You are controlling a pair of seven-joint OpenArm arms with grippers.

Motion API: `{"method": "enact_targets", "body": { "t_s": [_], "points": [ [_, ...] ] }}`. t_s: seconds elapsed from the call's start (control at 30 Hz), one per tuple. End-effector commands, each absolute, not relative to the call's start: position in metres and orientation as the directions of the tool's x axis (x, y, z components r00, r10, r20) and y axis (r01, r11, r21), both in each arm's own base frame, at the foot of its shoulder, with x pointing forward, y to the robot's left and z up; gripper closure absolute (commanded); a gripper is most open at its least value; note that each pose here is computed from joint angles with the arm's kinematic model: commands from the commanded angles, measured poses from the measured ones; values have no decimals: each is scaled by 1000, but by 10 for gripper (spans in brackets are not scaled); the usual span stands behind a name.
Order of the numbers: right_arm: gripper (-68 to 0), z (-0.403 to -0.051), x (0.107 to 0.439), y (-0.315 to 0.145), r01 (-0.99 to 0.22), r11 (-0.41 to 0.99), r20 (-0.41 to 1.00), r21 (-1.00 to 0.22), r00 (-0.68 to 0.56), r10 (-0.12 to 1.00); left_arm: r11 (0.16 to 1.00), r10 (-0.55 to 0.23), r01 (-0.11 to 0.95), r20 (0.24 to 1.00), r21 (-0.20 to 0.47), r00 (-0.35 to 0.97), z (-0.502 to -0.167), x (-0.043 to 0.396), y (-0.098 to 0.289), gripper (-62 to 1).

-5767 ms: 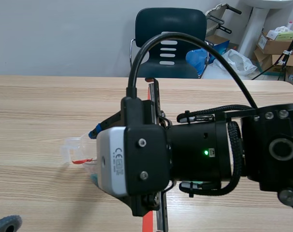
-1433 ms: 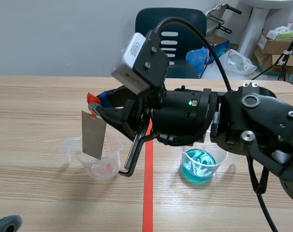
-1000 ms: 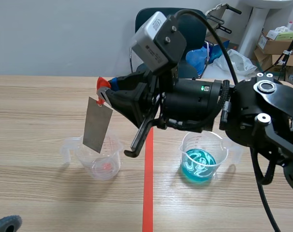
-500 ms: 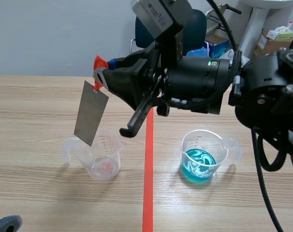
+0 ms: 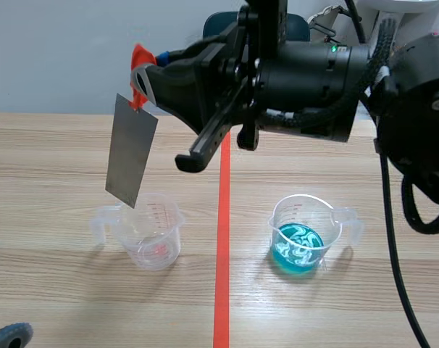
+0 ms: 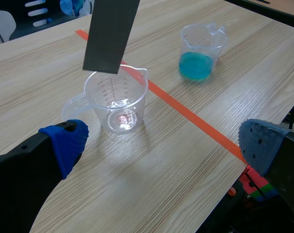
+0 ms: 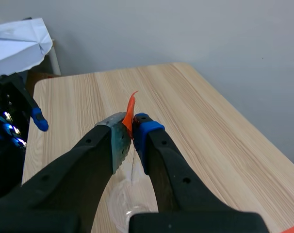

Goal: Do the redox reaction experiment

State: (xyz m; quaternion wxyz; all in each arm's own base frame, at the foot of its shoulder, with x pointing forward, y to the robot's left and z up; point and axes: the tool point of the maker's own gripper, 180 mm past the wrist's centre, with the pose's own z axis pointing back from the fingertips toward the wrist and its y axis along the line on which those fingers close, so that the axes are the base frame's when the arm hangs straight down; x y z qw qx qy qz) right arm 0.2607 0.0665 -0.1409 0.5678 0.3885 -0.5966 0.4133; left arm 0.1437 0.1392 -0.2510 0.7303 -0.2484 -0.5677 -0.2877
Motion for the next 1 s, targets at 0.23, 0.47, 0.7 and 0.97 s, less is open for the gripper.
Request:
{"method": "enact_targets", "body": {
  "t_s": [0.23,0.47,0.7,0.97],
  "points": [
    [-10,-119,262,60,-933,360,998,-17,-34,-43,712,-109,700,978,-46,175,-245,144,136,-623],
    [-11,-108,262,56,-930,367,997,-30,-54,-56,712,-109,700,978,-46,175,-245,144,136,-623],
    [-10,-106,261,56,-931,363,997,-22,-49,-66,712,-109,700,978,-46,175,-245,144,136,-623],
    [-10,-105,261,56,-932,361,996,-17,-46,-71,712,-109,700,978,-46,175,-245,144,136,-623]
  ]
}}
